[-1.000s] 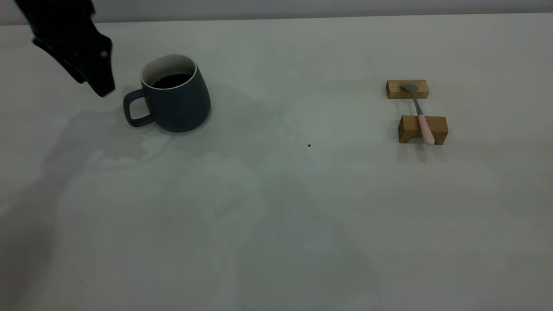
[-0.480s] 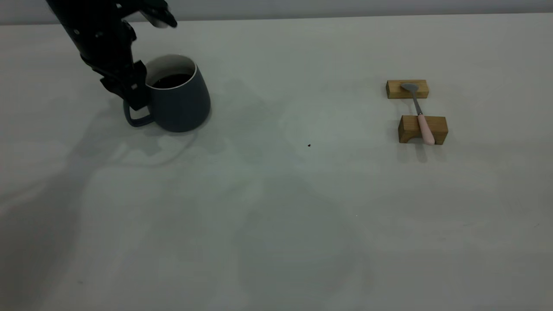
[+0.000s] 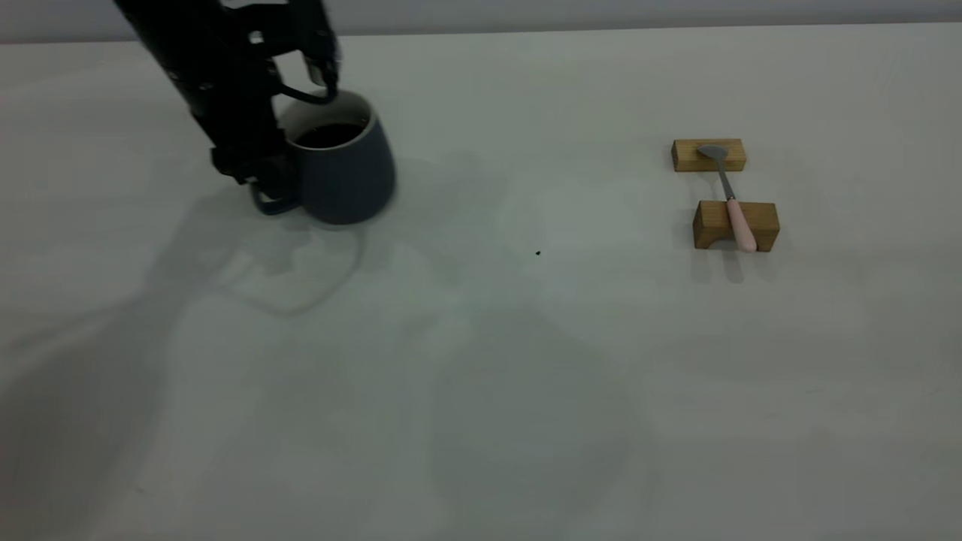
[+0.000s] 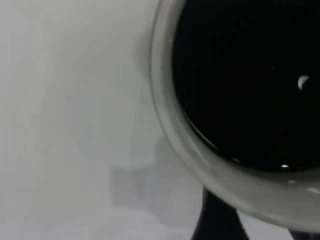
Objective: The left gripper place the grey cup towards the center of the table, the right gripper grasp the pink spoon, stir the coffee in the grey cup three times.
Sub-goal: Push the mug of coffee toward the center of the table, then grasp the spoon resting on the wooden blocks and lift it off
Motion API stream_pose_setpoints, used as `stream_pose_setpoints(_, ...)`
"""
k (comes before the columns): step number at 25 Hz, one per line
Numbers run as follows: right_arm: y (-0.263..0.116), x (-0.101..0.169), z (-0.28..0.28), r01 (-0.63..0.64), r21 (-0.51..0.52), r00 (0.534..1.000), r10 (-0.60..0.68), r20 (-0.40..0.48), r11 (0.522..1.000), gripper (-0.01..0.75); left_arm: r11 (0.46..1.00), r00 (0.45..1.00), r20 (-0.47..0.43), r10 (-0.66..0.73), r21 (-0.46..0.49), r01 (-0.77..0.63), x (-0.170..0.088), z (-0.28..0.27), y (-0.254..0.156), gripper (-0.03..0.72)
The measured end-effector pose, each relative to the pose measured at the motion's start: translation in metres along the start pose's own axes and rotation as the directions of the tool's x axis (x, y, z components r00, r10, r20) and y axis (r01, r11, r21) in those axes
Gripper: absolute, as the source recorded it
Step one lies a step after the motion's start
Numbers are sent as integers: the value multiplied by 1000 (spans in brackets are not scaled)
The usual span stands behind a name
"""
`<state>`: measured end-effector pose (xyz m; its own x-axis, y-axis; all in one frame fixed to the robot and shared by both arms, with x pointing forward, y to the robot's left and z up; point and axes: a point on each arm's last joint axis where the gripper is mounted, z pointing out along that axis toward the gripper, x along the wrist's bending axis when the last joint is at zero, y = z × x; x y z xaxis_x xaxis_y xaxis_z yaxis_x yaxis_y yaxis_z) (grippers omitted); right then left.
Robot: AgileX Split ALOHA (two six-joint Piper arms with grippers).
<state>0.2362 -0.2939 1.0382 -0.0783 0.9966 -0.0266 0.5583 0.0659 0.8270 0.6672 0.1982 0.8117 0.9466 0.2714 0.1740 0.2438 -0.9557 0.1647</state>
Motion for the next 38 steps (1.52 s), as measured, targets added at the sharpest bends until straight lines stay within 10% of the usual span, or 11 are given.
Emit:
stream_pose_setpoints(25,0,0,0,0,0,1000,0,0,1000,240,995,999,0,43,-90,-43,-56,5,88,567)
stream_pose_setpoints(38,0,0,0,0,0,1000,0,0,1000,240,945,947,22,-322,-47,322,-61,-229,75,567)
